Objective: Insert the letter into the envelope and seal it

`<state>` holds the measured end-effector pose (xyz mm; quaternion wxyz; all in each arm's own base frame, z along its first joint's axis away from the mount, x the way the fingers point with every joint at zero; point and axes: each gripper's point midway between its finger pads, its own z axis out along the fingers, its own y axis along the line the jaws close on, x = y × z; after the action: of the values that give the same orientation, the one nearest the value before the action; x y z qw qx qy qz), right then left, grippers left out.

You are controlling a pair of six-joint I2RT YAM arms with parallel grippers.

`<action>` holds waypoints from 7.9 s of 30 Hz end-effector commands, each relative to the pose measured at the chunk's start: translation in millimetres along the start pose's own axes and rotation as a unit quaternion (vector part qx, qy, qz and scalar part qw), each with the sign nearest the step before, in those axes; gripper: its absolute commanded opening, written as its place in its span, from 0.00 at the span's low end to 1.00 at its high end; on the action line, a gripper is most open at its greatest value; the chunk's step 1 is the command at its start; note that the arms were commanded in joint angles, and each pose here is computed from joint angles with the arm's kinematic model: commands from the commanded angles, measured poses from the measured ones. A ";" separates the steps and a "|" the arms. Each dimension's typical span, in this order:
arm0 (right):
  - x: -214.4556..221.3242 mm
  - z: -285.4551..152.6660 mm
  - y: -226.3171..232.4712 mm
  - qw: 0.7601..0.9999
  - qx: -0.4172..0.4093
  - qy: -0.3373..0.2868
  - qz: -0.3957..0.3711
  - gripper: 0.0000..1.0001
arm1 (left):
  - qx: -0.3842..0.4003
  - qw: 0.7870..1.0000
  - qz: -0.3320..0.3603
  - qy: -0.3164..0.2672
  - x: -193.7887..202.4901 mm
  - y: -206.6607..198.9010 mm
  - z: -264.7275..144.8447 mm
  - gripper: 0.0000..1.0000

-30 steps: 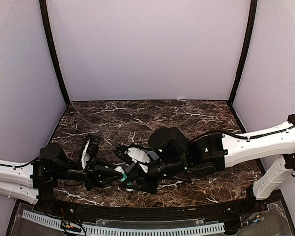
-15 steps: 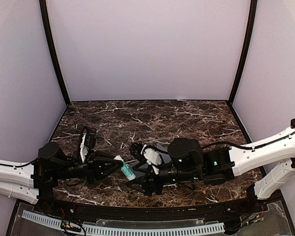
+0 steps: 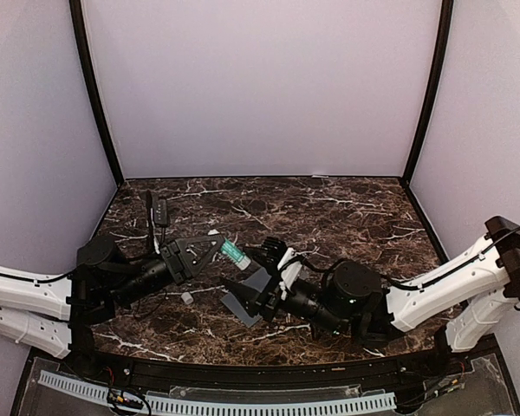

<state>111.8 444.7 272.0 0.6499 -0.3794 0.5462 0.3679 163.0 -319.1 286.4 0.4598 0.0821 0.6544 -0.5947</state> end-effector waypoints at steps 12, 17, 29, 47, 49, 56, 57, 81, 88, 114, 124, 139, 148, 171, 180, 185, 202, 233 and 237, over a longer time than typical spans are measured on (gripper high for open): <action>-51.4 15.5 -15.3 0.985 0.097 -0.125 -0.065 0.57 | 0.029 0.998 -0.045 -0.045 -36.8 -30.1 8.9 0.00; -50.8 21.1 -16.2 0.984 0.106 -0.123 -0.071 0.49 | 0.038 0.998 -0.038 -0.038 -36.6 -36.9 10.3 0.00; -46.4 25.2 -23.7 0.985 0.112 -0.107 -0.078 0.34 | 0.042 0.998 -0.028 -0.029 -33.4 -43.6 11.8 0.00; -45.8 23.9 -25.5 0.988 0.098 -0.102 -0.070 0.16 | 0.048 0.998 -0.023 -0.024 -31.4 -50.3 13.6 0.00; -46.4 23.5 -25.7 0.988 0.096 -0.102 -0.069 0.11 | 0.047 0.998 -0.022 -0.024 -31.5 -50.7 13.9 0.00; -47.2 25.5 -27.3 0.989 0.091 -0.103 -0.061 0.00 | 0.042 0.999 -0.018 -0.023 -30.4 -49.4 13.4 0.00; -46.6 24.8 -26.9 0.989 0.091 -0.103 -0.062 0.00 | 0.037 0.999 -0.016 -0.023 -30.0 -47.3 13.2 0.00; 0.4 -29.6 -72.2 0.987 0.157 0.017 -0.019 0.00 | -0.219 0.971 0.079 0.054 -4.5 54.7 -47.4 0.35; 33.1 -50.1 -69.4 0.988 0.137 0.074 0.017 0.00 | -0.320 0.934 0.074 0.142 39.9 107.2 -84.1 0.37; 72.8 -72.1 -67.3 0.981 0.132 0.119 0.083 0.00 | -0.619 0.781 0.012 0.079 93.8 216.2 -116.1 0.54; 73.3 -74.2 -67.3 0.980 0.131 0.121 0.085 0.00 | -0.644 0.763 0.026 0.047 93.3 226.4 -108.7 0.52; 79.3 -73.6 -64.4 0.980 0.125 0.130 0.089 0.00 | -0.658 0.751 0.026 0.044 95.4 250.1 -105.5 0.45; 81.2 -74.1 -64.3 0.979 0.125 0.134 0.087 0.00 | -0.664 0.746 0.027 0.053 100.3 261.0 -104.6 0.39; 74.1 -85.9 -70.9 0.977 0.132 0.143 0.086 0.00 | -0.559 0.808 0.089 0.164 124.5 240.2 -51.2 0.21; 56.5 -104.8 -75.6 0.980 0.110 0.129 0.103 0.00 | -0.406 0.857 0.139 0.285 133.0 184.9 -12.5 0.21; 51.8 -109.6 -75.8 0.981 0.093 0.127 0.109 0.00 | -0.334 0.878 0.148 0.310 130.0 154.1 0.9 0.21; 29.5 -115.9 -35.9 0.985 -0.060 0.106 0.118 0.00 | -0.066 0.918 0.165 0.354 117.1 35.8 28.9 0.21; 4.7 -134.8 18.7 0.963 -0.235 0.069 0.113 0.00 | 0.156 0.893 0.177 0.383 108.5 -55.3 9.2 0.20; 4.3 -133.7 27.3 0.956 -0.260 0.072 0.113 0.00 | 0.179 0.885 0.180 0.391 111.6 -60.5 3.1 0.20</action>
<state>36.9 334.2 235.9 0.4365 -0.4890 0.5482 0.5193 73.2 -391.2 230.0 0.2365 0.4817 0.6742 -0.5074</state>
